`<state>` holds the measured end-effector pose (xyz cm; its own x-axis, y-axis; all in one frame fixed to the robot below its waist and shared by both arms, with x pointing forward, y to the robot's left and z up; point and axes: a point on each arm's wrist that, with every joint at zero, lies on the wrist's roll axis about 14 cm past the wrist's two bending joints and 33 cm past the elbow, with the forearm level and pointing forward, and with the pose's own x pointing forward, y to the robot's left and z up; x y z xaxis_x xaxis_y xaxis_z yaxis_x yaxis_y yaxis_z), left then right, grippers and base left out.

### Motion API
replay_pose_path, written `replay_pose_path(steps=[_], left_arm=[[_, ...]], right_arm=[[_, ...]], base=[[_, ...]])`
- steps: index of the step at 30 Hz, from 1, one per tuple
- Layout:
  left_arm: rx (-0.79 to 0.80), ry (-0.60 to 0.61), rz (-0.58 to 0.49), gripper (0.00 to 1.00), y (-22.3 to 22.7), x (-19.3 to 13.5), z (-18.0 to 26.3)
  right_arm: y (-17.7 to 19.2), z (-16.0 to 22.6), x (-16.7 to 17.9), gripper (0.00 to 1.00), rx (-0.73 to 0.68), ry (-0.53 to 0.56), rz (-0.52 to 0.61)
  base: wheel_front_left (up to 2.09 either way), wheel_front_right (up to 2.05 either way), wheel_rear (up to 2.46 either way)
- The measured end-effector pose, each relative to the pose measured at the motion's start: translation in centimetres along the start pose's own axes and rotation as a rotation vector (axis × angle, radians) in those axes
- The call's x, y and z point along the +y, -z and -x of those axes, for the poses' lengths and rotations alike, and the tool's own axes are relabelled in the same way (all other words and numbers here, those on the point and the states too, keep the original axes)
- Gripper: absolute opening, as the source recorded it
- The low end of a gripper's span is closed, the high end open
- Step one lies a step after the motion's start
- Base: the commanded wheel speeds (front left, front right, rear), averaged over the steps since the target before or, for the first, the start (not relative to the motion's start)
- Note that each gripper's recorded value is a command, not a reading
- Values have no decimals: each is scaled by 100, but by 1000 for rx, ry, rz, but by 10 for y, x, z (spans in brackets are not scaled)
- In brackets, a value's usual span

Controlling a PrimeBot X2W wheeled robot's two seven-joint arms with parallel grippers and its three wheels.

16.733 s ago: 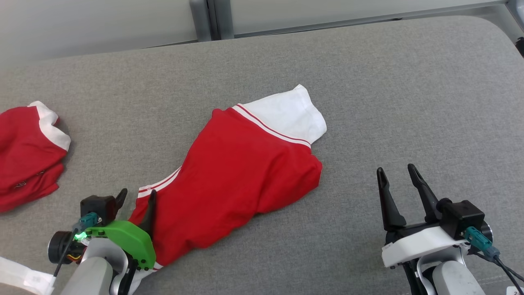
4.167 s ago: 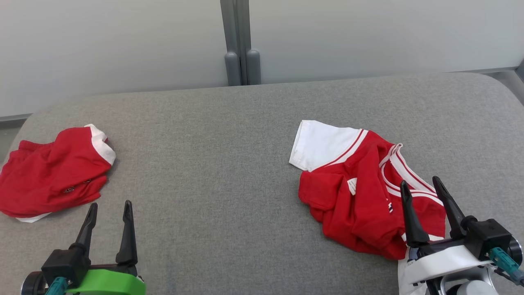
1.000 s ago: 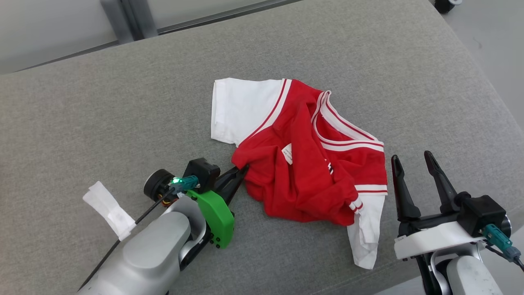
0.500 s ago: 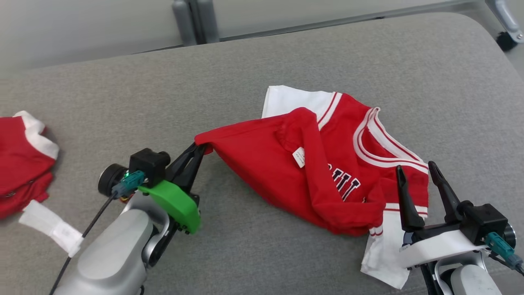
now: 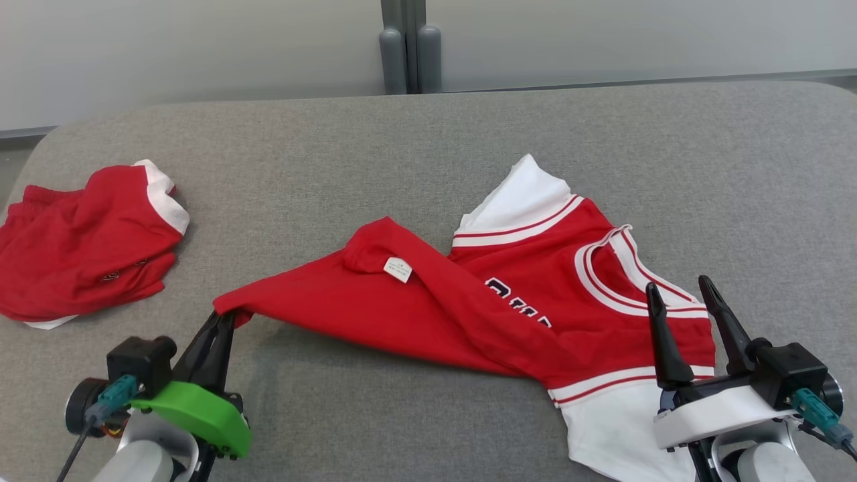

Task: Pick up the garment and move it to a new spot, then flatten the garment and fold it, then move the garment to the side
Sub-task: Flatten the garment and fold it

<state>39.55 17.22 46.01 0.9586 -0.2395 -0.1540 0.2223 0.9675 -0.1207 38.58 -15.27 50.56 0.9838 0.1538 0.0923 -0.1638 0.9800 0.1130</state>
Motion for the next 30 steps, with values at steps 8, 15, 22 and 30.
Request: replay_pose_path(steps=[8,15,22,30], left_arm=[[89,-111,85,5,40,16,35],[13,-159,73,100,20,25,33],[-94,-147,37,100,-11,20,23],[-133,0,17,100,-28,-16,-20]], right_arm=[[3,-2,3,100,9,-15,2],[1,-2,5,100,4,-23,4],[-1,0,5,100,0,-22,7],[0,3,-5,100,6,3,16]], base=[[0,0,0],[0,0,0],[0,0,0],[0,0,0]])
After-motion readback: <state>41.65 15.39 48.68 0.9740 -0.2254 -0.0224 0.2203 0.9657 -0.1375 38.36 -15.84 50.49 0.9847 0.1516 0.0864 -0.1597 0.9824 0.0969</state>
